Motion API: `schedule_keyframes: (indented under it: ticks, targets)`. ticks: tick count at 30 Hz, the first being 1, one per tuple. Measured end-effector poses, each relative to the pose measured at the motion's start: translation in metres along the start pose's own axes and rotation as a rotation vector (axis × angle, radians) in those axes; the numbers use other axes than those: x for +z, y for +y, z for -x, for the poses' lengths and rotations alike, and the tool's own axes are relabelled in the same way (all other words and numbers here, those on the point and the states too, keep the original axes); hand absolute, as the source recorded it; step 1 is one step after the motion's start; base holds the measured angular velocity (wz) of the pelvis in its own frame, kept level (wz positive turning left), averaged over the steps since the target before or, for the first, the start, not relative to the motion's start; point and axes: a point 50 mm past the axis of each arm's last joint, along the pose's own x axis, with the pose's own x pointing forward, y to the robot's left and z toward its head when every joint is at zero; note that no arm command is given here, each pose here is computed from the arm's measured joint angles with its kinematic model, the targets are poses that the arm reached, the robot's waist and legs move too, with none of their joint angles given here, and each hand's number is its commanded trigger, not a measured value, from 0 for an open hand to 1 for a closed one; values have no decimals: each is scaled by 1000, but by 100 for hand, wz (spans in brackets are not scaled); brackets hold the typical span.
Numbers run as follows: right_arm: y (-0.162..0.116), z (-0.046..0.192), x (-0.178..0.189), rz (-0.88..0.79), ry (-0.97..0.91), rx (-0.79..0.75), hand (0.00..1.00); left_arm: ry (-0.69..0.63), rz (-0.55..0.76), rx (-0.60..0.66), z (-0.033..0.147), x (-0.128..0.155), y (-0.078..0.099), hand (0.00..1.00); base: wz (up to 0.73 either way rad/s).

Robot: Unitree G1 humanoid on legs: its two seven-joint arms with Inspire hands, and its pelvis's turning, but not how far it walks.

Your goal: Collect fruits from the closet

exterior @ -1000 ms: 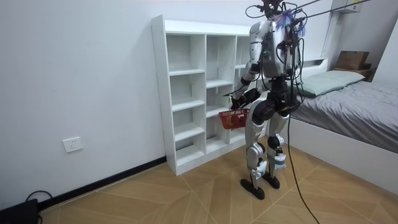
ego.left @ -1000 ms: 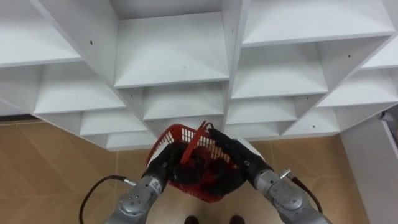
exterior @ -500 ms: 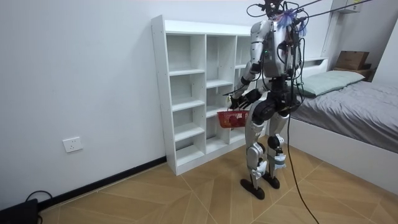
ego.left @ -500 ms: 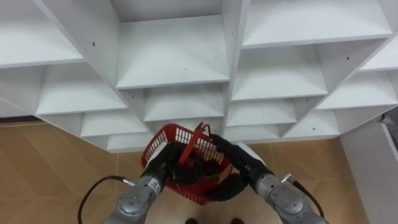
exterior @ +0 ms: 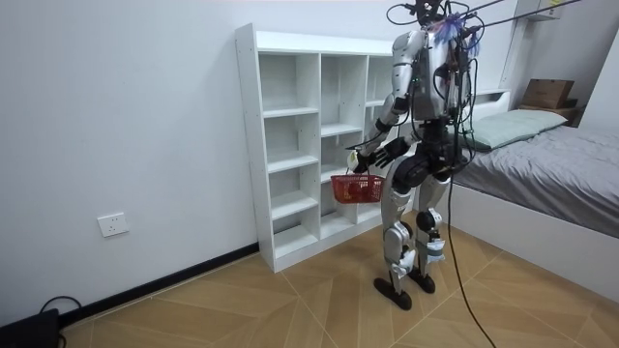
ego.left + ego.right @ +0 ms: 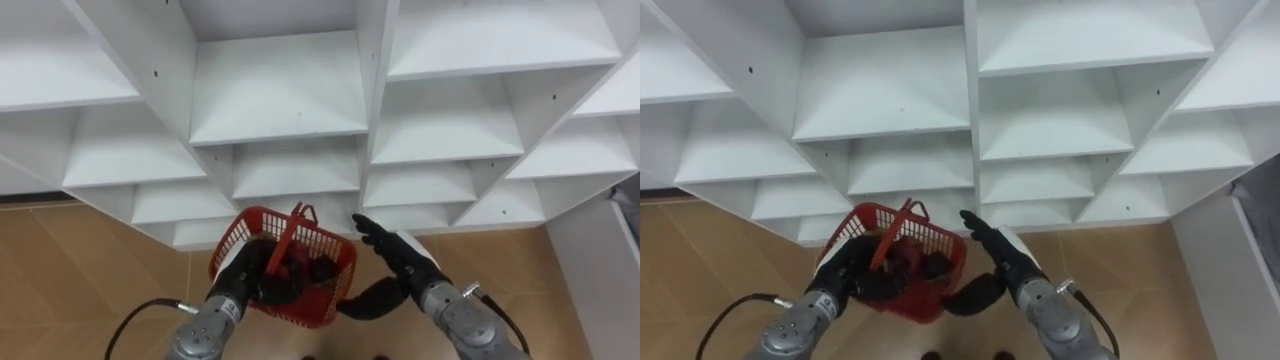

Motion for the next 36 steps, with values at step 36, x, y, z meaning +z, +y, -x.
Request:
schedule_keyframes:
  ticks: [36]
  targets:
    - [-4, 92, -102, -303, 305, -334, 0, 291, 209, 279, 81, -102, 30, 100, 3]
